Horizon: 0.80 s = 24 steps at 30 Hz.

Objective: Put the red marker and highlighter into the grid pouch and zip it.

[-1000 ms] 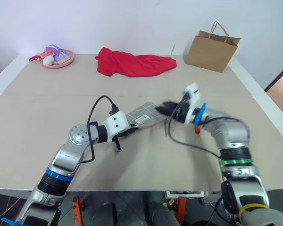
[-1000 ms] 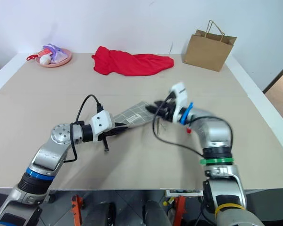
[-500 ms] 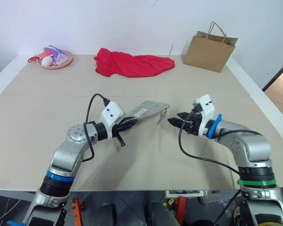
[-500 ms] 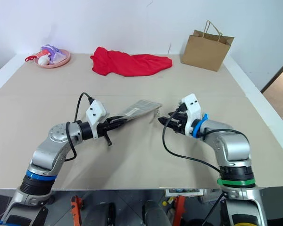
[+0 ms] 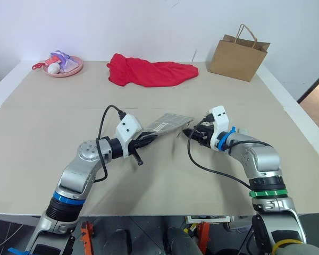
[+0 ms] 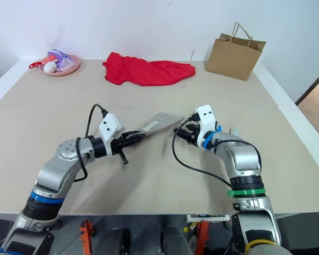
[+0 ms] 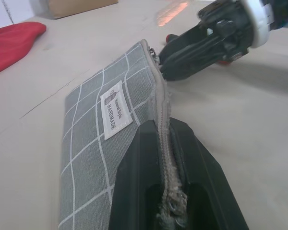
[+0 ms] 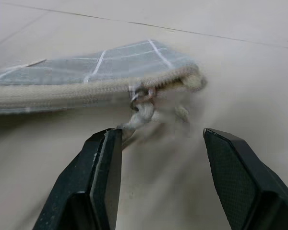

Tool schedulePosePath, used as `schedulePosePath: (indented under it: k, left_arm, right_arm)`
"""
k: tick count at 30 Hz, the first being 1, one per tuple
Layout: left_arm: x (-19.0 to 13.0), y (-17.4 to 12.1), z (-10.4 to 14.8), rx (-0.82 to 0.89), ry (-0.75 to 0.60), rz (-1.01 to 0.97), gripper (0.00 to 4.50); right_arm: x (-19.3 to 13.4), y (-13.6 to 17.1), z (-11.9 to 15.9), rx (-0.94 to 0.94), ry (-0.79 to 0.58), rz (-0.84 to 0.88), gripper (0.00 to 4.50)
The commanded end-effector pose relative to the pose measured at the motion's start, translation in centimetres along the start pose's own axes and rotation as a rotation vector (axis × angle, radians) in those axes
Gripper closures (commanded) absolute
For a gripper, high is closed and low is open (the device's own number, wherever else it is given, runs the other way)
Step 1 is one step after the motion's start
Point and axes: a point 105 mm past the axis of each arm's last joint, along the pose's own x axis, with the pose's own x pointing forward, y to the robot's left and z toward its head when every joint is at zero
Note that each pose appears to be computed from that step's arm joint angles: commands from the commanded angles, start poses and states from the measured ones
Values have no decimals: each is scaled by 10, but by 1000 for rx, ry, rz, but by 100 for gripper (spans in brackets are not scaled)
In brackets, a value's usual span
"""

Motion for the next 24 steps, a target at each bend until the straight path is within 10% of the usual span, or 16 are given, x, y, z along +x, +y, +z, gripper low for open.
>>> schedulePosePath:
  k: [1,9,18,24]
  left_arm:
    - [1,-2,18,46,-54,-5,450]
    - [3,-3,18,43,-59,-5,450]
    - [4,-3,18,42,-62,-3,450]
    - [5,-2,19,45,-66,-6,450]
  right_arm:
    - [4,2,18,-39,-53,-3,156]
    - [2,4,23,-31,-64,25,156]
    - [0,19,24,-53,-72,117,433]
    - [-1,22,25,-72,-67,135,447]
